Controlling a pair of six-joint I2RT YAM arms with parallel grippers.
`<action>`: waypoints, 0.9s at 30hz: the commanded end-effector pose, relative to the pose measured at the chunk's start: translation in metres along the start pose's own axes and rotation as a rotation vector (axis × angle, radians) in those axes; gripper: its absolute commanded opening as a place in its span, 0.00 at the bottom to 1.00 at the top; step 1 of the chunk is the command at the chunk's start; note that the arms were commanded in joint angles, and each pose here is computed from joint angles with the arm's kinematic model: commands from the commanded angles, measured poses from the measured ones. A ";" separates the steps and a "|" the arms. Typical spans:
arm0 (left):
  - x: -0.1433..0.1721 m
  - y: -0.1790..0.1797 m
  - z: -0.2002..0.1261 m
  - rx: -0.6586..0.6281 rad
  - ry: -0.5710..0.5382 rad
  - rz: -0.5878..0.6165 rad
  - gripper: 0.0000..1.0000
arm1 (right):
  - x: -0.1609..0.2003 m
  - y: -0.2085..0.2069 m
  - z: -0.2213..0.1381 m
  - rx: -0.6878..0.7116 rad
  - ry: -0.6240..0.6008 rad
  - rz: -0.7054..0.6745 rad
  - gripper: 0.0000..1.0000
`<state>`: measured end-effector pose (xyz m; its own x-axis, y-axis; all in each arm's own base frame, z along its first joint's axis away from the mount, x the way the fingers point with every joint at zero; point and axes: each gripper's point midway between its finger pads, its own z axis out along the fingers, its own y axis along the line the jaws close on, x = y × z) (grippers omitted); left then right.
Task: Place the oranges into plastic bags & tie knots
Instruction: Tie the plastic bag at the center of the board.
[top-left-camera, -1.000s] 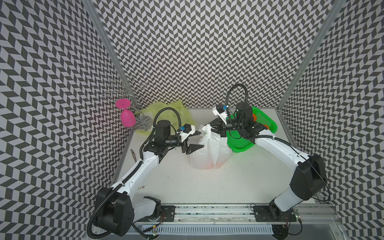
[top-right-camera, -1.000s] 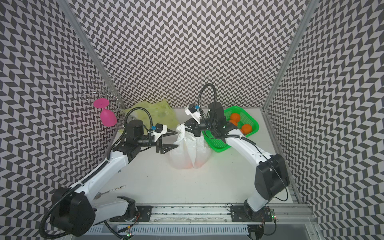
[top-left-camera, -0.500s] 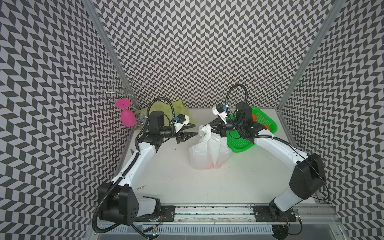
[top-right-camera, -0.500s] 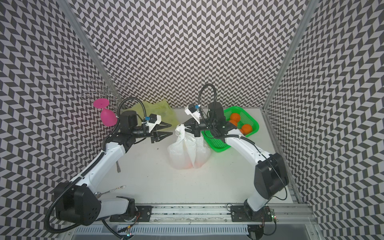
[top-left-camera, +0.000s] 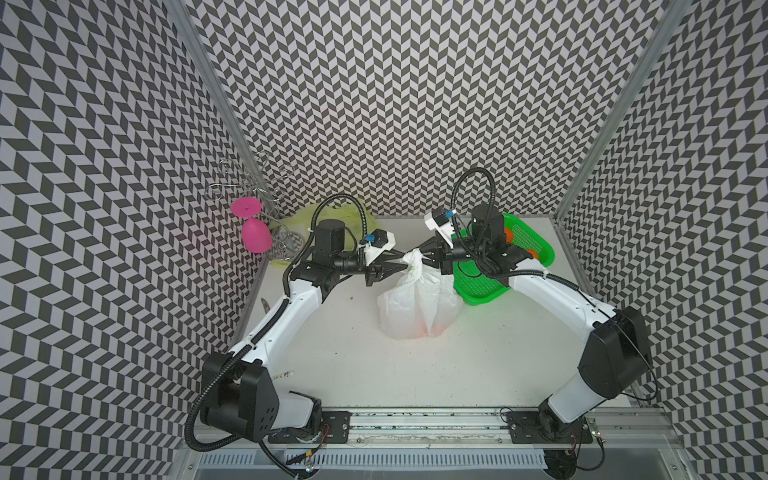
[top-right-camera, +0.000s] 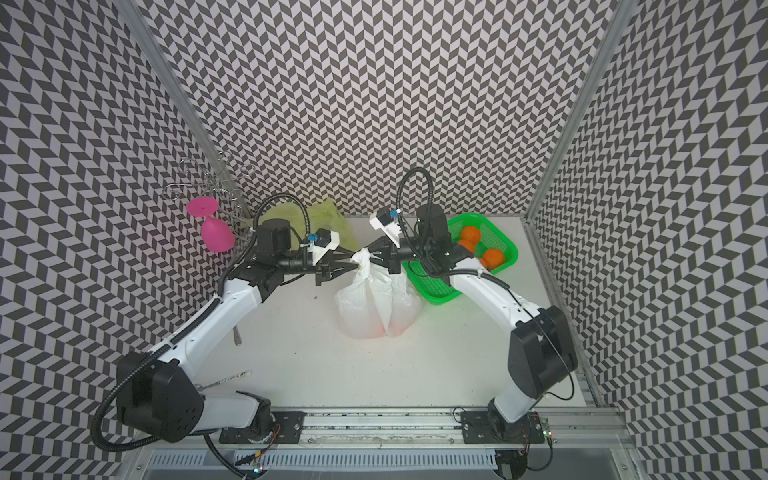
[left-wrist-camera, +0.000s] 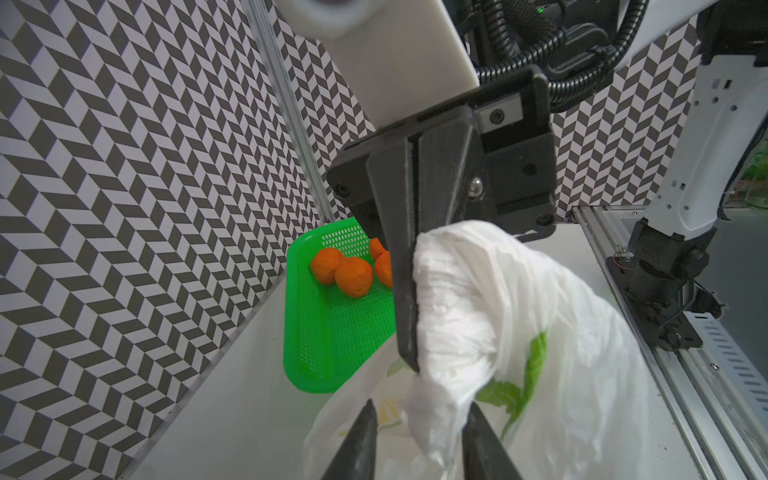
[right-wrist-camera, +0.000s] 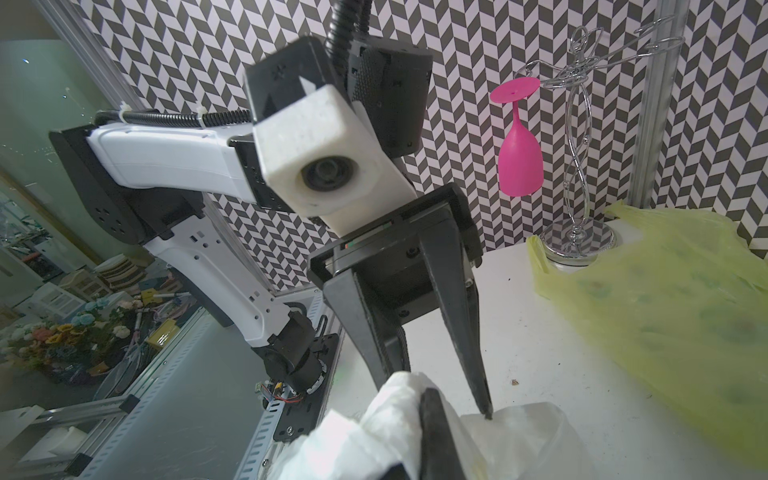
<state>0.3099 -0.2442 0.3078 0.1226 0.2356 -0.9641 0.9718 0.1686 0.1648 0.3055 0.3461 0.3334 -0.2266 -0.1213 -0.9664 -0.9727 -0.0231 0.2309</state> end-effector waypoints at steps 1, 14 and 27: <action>-0.016 0.001 -0.001 0.009 -0.029 0.043 0.29 | -0.011 0.004 0.003 -0.023 -0.027 -0.060 0.00; -0.018 -0.008 -0.003 0.036 -0.042 0.039 0.00 | -0.012 -0.006 0.002 0.041 -0.018 -0.069 0.00; -0.002 0.013 -0.016 -0.218 -0.003 -0.129 0.00 | -0.035 0.010 -0.059 0.359 0.096 -0.274 0.61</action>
<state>0.3139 -0.2302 0.3100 0.0253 0.2167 -0.9759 0.9337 0.3438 0.1005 0.3217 0.3077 0.3489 -0.1016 -0.2122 -0.9719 -0.9691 0.2417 0.0485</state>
